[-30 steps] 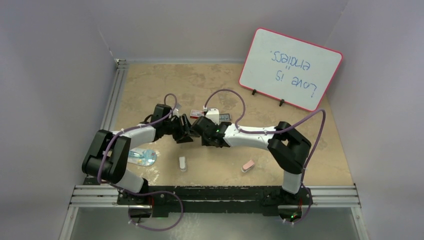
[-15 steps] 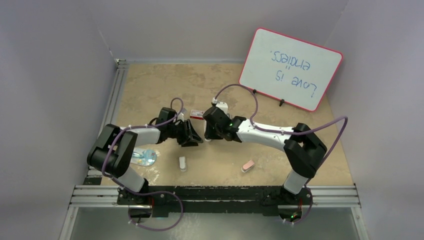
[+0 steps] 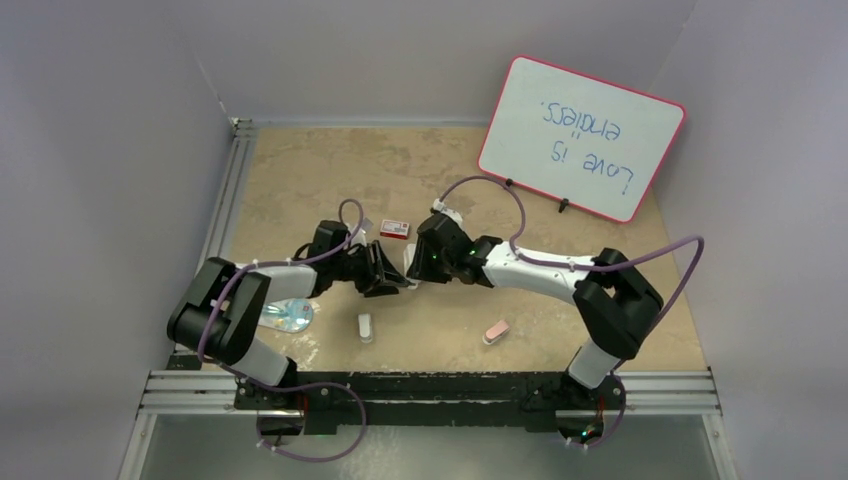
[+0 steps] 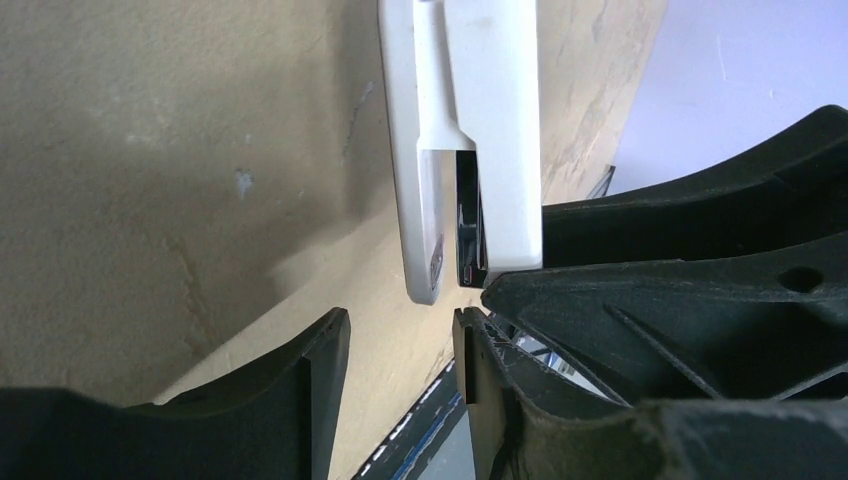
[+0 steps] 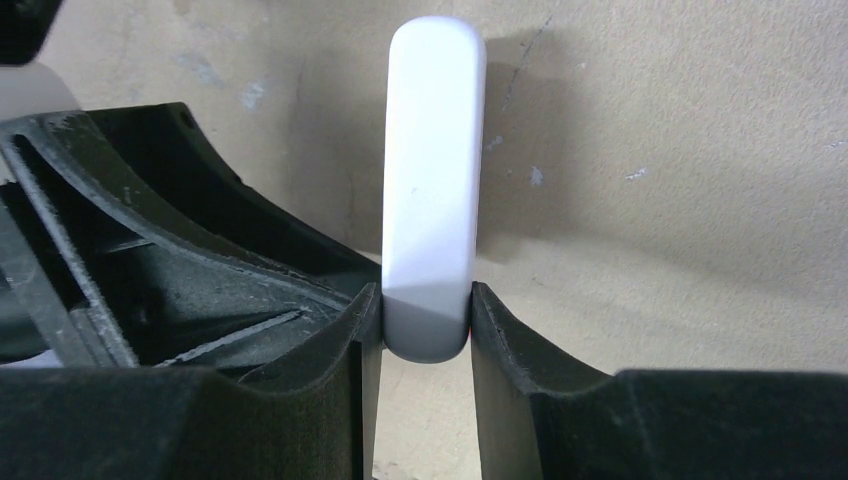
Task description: Load the staples into the stapler
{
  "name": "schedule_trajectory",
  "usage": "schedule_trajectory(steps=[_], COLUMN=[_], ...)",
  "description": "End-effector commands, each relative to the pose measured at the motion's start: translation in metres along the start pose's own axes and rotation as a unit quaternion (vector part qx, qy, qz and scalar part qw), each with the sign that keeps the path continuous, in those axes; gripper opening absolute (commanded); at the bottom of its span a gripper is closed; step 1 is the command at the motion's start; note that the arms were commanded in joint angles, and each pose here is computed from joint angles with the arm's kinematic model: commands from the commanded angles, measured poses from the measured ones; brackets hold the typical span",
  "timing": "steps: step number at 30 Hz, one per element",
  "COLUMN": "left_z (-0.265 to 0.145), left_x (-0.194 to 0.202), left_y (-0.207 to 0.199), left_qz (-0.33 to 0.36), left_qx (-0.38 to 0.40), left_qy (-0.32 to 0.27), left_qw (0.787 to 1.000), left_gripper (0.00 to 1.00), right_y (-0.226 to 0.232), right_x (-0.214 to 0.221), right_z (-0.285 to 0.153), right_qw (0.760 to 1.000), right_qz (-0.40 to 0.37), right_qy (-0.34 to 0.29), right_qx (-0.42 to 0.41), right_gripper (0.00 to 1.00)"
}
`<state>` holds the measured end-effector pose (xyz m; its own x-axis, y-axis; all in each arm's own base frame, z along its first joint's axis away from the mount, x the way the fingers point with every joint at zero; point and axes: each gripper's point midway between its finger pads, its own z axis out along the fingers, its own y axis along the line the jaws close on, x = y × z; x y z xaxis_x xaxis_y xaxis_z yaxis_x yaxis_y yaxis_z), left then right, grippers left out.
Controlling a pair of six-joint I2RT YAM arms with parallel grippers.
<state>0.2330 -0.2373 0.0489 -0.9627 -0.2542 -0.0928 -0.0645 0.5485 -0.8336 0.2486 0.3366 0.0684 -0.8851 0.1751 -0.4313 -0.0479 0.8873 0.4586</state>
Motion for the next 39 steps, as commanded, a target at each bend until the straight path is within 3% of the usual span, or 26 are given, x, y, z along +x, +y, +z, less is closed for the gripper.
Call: schedule_trajectory(steps=[1,7,15,25,30,39], left_z=[0.001,0.004,0.002,0.002,0.008,0.017], left_x=[-0.004,-0.006,-0.004,-0.005,0.007,0.02], left_y=[-0.021,-0.026,-0.014,-0.006,-0.001,0.004], left_qz=[0.018,0.014,0.045,0.087,0.087,0.076], left_qx=[0.045,0.055,0.028,0.005,-0.008,-0.009], left_qy=[-0.006,-0.003,-0.009,-0.004,0.027,0.059], left_qw=[0.999,0.998,0.999,0.996,0.996,0.995], left_gripper=[0.42,0.31,0.0,0.0,0.0,0.0], right_y=[0.033,0.037,0.025,0.002,-0.008,-0.012], right_x=[-0.019,-0.017,-0.038,-0.081,-0.113,-0.152], right_z=[-0.019,-0.021,-0.031,-0.042,-0.038,-0.004], right_qw=[0.997,0.995,0.995,0.995,0.995,0.993], right_qz=[0.025,0.034,0.038,0.023,0.015,-0.009], right_qy=[-0.017,-0.009,-0.026,-0.053,-0.083,-0.119], right_qx=[-0.073,-0.091,-0.083,-0.081,-0.049,0.013], right_gripper=[0.2,0.2,0.19,0.2,0.21,0.25])
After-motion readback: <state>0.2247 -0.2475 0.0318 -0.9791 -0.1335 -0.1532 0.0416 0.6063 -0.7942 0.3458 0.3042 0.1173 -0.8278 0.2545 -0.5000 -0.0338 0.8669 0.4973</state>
